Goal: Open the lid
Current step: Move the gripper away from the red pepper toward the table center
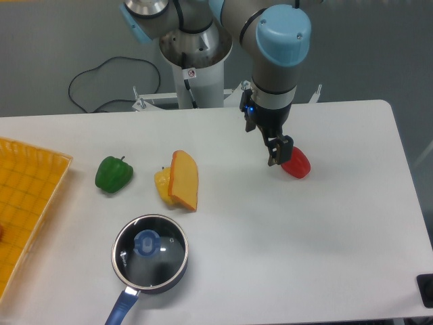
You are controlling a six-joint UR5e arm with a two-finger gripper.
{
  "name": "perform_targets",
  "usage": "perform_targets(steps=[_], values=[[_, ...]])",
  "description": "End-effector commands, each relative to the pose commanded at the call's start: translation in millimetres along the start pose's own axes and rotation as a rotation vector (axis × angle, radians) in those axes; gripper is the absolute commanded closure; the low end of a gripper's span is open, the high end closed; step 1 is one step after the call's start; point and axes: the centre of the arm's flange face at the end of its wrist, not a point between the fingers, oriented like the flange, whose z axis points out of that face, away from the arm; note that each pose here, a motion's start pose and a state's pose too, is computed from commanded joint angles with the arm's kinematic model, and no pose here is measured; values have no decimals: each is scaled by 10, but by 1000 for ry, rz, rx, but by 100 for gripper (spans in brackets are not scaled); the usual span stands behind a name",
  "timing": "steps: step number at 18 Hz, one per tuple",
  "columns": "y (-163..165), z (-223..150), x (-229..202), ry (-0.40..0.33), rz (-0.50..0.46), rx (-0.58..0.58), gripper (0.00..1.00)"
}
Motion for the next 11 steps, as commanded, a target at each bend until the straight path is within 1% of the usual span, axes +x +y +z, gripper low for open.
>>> perform_targets(steps=[6,11], values=[[-22,5,7,4,3,5,0],[-20,194,82,37,-21,35,0]])
